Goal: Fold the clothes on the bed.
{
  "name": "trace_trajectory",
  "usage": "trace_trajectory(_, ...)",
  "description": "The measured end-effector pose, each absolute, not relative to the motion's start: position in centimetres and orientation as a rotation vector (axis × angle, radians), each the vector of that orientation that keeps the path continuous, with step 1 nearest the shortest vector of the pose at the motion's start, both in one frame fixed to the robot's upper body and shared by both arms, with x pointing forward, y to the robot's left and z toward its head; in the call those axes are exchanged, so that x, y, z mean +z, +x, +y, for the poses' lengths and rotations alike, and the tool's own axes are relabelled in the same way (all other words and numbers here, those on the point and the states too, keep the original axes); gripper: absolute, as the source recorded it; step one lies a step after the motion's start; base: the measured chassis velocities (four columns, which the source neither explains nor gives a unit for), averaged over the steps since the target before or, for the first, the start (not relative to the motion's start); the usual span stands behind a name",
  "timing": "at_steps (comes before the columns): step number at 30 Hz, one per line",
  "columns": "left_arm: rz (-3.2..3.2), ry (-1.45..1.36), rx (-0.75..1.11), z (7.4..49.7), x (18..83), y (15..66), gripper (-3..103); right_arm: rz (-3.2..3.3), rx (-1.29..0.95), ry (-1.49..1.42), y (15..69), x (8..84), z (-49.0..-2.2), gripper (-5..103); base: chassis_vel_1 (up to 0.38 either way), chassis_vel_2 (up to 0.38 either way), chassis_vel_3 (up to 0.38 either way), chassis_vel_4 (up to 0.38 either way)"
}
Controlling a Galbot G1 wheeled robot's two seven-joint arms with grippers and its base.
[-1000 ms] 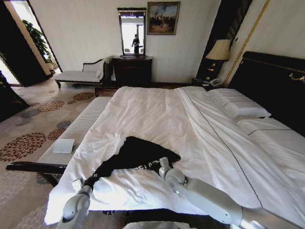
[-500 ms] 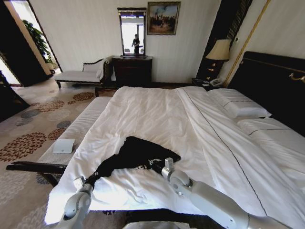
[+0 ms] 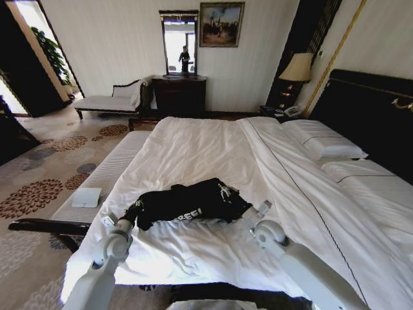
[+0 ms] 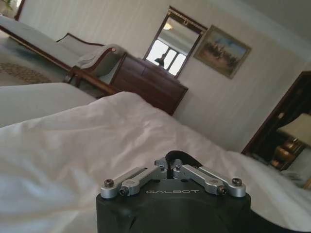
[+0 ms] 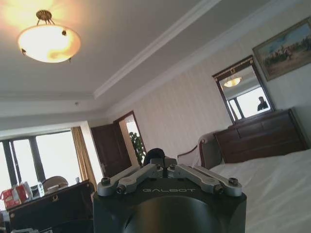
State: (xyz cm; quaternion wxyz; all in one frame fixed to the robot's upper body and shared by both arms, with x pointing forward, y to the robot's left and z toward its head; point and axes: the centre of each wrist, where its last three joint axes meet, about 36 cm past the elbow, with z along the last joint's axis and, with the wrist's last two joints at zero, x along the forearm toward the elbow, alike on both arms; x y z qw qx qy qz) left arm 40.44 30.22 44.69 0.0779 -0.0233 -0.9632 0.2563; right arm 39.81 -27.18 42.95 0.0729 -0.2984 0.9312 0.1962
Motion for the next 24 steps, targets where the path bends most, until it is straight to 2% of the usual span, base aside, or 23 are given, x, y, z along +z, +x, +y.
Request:
trace_trajectory(7,-2.999,-0.32,0.83,29.2,52.3,44.1,0,2.663,0.615,-0.852,36.9,47.2,-28.1,0,0.0,0.0,0.0,0.0)
trace_trajectory(14,-3.12,-0.536,0.864,29.8,61.7,45.2,0,2.544,0.519,-0.844,35.5,53.4,-29.9,0,0.0,0.0,0.0,0.0)
trace_trajectory(19,-3.181,-0.632,0.88,30.1,66.7,43.1,0,2.47,0.443,-0.8,33.5,58.8,-32.0,0,0.0,0.0,0.0,0.0)
trace_trajectory(24,-3.268,-0.748,0.789,29.8,69.8,38.3,0,2.408,0.337,-0.793,29.4,64.0,-32.3,0,0.0,0.0,0.0,0.0)
